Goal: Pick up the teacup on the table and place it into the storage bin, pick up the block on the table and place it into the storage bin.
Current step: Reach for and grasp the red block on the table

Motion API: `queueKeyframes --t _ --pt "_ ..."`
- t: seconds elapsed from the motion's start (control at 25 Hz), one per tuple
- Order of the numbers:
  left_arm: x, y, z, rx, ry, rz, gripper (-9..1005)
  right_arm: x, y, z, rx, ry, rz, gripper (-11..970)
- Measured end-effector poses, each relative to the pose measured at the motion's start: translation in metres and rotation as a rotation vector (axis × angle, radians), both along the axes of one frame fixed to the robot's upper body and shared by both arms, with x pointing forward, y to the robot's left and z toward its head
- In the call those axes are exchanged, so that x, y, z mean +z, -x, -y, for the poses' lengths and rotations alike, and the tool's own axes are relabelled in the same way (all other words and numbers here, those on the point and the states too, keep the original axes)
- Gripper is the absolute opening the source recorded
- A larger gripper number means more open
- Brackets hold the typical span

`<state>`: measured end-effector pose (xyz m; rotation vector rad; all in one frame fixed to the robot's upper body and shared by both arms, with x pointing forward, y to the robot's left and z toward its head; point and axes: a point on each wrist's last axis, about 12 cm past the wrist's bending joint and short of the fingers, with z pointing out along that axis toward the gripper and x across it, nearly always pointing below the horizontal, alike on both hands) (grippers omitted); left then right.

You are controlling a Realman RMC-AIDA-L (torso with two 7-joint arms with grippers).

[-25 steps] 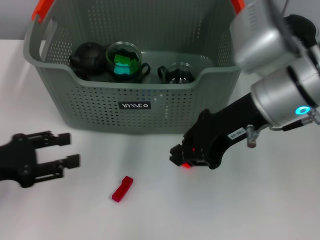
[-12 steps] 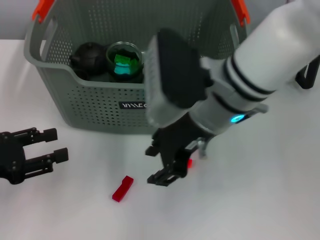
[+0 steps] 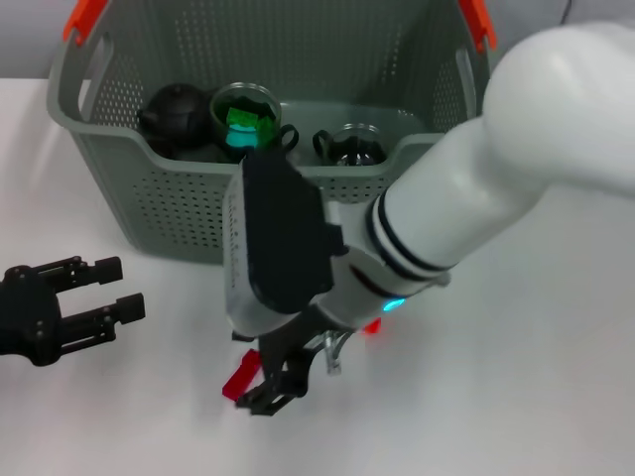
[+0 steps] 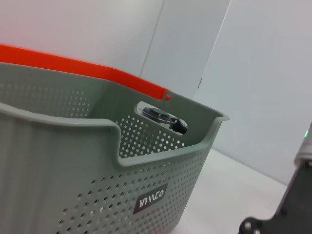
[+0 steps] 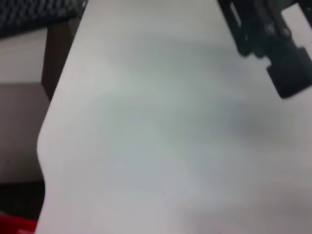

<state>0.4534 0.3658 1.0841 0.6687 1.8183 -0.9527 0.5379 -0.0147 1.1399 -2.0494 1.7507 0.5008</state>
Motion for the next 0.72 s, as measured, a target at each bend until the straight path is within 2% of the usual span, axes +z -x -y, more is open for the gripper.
queueKeyframes --t 0.36,0.56,0.72 --pt "-0.005 0.001 0.002 0.013 0.004 -0.014 658 -0.016 -0.005 -0.003 -0.205 -0.069 -0.135 733" --pt "-0.007 0.001 0.003 0.021 0.001 -0.018 658 -0.023 -0.004 -0.003 -0.245 -0.075 -0.176 734" --pt "-0.007 0.000 0.003 0.024 0.001 -0.020 658 -0.028 -0.010 -0.002 -0.332 -0.101 -0.228 734"
